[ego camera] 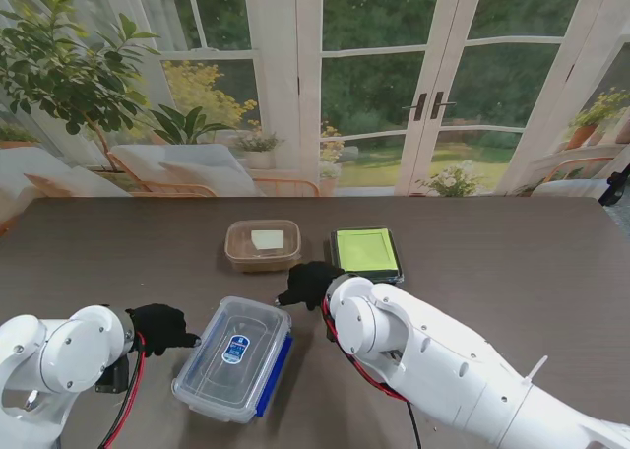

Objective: Pair container bodies with their lids

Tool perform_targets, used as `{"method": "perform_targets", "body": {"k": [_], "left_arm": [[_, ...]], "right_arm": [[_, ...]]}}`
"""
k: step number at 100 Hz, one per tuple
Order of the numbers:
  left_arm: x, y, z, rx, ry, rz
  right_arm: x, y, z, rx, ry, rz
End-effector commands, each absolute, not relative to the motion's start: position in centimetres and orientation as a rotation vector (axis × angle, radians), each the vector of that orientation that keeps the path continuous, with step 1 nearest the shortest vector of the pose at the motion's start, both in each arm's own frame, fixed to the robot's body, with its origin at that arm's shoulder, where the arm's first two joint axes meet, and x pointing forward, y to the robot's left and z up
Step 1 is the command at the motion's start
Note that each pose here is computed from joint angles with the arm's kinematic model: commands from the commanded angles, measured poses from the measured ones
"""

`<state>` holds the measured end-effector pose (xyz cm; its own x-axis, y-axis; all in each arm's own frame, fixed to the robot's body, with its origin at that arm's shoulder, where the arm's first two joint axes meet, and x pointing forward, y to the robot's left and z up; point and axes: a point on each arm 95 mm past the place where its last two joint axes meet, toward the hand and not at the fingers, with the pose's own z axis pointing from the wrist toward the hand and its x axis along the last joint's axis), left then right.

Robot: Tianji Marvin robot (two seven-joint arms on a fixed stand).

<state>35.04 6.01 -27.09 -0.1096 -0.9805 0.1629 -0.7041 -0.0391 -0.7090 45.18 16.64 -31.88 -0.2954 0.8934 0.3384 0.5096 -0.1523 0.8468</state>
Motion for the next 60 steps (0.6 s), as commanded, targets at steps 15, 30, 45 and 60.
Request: {"method": "perform_targets", "body": {"k": [15,30,45,60], "left_arm": [[35.9,4.3,-25.3,-1.589,1.828,-1.121],[36.1,2.4,-25.6,-1.529,1.858,-1.166],[36.2,0.5,-26.9,-1.533,1.862,-1.214],[36.4,-1.1,-28.3,-1.52,1.883,-1.239]], "right_arm": [[44.0,14.3,-32.6,1.629,1.71,1.43],[43.2,12.5,-33.1,1.672,1.664,1.427],[42.4,11.3,-33.7,1.716,1.648,1.422],[41.6,10.7,-34.3,1.766,1.639,1.434]]}}
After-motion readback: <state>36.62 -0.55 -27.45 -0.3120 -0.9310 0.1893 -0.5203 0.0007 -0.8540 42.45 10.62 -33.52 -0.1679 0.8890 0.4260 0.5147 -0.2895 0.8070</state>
